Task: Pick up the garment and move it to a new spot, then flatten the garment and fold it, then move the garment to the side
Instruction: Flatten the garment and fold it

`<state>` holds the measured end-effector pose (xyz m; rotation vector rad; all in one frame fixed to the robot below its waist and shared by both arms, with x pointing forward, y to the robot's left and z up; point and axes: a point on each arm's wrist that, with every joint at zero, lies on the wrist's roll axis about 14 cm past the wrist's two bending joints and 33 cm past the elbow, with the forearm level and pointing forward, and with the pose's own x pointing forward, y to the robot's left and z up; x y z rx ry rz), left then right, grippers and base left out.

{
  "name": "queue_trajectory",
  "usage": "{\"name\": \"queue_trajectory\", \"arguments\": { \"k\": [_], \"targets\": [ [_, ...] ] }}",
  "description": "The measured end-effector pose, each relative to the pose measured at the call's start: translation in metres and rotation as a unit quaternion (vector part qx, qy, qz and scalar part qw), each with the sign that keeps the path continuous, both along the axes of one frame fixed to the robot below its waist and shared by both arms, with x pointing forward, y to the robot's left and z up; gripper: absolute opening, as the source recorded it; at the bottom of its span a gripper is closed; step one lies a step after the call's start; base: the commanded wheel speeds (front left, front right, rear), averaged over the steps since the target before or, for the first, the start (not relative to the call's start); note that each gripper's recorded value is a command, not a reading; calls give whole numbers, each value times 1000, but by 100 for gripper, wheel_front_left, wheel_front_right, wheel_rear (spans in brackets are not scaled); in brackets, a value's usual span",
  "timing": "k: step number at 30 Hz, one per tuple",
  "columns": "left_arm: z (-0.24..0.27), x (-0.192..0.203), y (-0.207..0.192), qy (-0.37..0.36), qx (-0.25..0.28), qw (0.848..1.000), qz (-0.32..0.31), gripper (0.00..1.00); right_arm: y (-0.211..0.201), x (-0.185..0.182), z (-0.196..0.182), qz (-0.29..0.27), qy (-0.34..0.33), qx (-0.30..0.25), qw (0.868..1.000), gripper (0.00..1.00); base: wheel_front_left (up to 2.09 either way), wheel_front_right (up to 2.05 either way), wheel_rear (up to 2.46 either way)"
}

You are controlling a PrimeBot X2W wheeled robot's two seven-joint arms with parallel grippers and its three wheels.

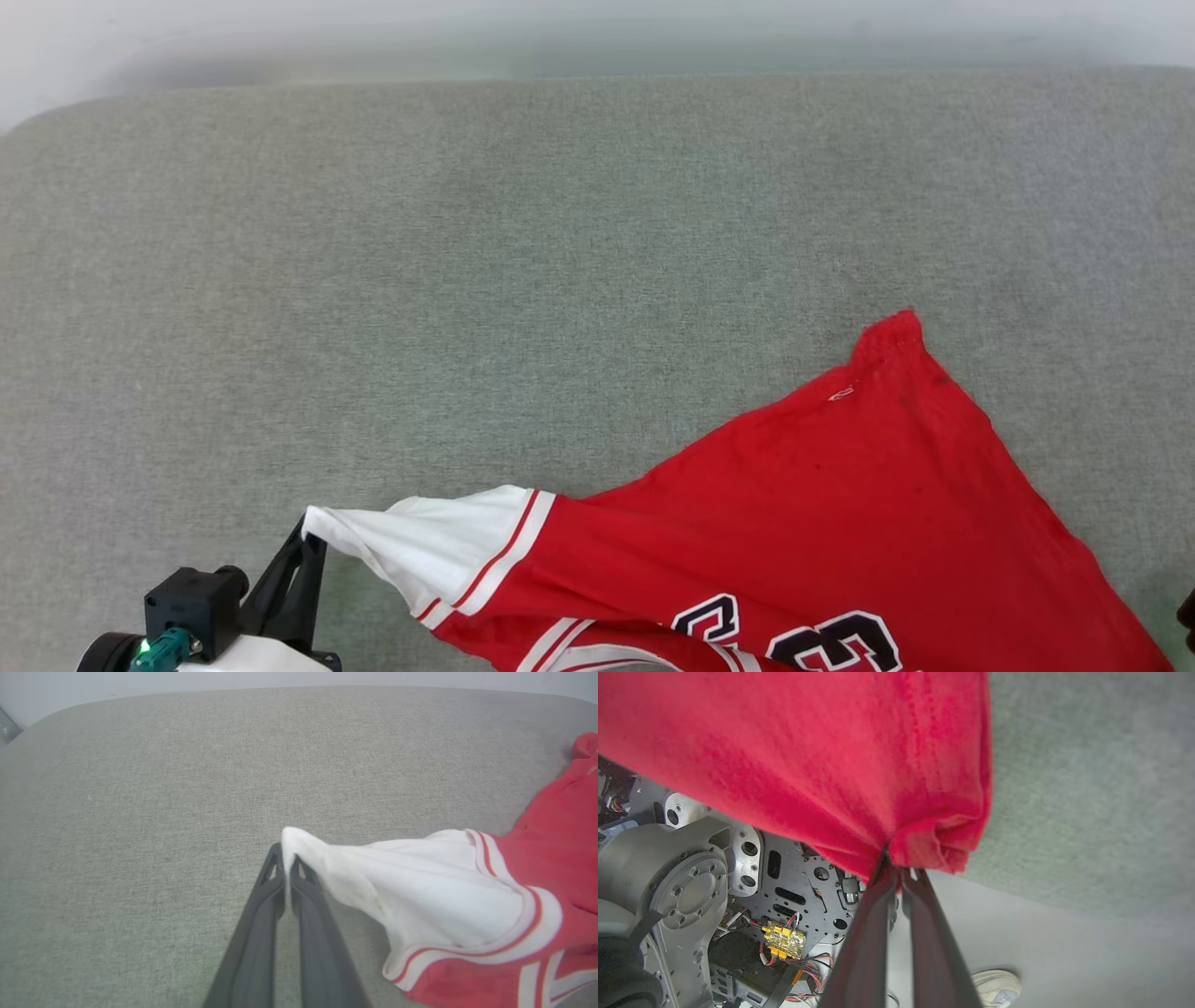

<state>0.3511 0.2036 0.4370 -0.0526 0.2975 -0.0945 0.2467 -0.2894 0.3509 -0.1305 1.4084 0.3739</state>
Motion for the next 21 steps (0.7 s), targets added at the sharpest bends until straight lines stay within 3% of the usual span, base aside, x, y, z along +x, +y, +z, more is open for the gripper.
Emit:
{"name": "queue_trajectory", "arguments": {
  "k": [2,3,8,15,18,21],
  "targets": [
    [-2,1,-2,3,-1,1000,-4,0,1,0,-3,-10,-6,4,1000,3,0,0,0],
    [-3,2,-3,5,-1,1000,-6,0,-1,13,2,-17,-33,2,999,100,0,0,0],
    [-3,3,-5,4,-1,1000,-10,0,1,64,34,-16,-121,9,992,100,0,0,0],
    [-3,3,-5,2,-1,1000,-9,0,32,157,118,39,-288,28,957,100,0,0,0],
    [-4,5,-7,4,-3,1000,-11,0,47,182,138,70,-307,22,949,100,0,0,0],
    [-6,9,-8,5,-4,1000,-13,0,66,198,138,101,-292,16,951,100,0,0,0]
  ]
}}
